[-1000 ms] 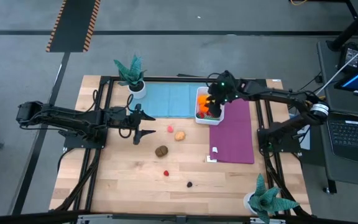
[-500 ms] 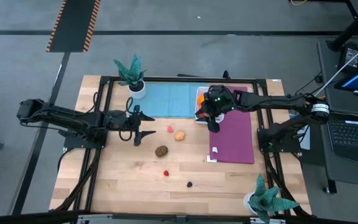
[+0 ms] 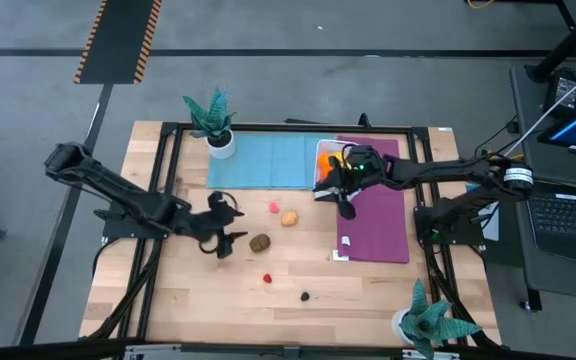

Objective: Pick and placing Produce into tupperware
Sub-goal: Put the brown kiwi into the white container

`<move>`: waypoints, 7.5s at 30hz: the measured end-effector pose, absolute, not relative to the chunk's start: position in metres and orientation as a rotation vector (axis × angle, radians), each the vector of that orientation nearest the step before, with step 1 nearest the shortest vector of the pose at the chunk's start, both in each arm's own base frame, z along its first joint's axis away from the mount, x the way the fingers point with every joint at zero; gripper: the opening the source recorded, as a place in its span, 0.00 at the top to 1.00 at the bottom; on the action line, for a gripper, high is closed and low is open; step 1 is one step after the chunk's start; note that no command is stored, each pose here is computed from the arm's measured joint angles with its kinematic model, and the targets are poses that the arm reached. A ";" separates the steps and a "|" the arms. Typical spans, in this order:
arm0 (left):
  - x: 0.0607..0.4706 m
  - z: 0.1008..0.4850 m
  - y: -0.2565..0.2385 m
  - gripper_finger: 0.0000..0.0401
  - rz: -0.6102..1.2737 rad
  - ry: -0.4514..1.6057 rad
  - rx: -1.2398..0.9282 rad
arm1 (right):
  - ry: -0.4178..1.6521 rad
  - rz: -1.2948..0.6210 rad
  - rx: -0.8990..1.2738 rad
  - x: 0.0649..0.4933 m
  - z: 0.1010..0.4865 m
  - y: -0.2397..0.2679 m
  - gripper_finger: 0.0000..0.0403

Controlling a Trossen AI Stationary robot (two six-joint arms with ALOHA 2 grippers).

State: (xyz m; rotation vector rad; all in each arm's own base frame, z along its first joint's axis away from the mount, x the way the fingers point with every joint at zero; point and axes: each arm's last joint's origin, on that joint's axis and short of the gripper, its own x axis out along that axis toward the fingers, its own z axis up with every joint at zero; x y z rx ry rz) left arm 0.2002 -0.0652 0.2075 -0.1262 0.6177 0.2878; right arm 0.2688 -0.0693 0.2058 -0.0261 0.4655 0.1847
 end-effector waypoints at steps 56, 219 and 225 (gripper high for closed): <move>0.294 0.194 -0.116 0.12 0.520 1.030 -0.247 | 0.410 0.265 -0.109 0.253 0.232 -0.047 0.68; 0.359 0.211 0.082 0.42 0.278 0.202 0.072 | 0.043 -0.394 0.031 0.156 0.179 -0.064 0.68; 0.393 0.210 0.099 0.42 0.209 0.223 0.059 | 0.136 -0.419 0.057 0.147 0.173 -0.071 0.68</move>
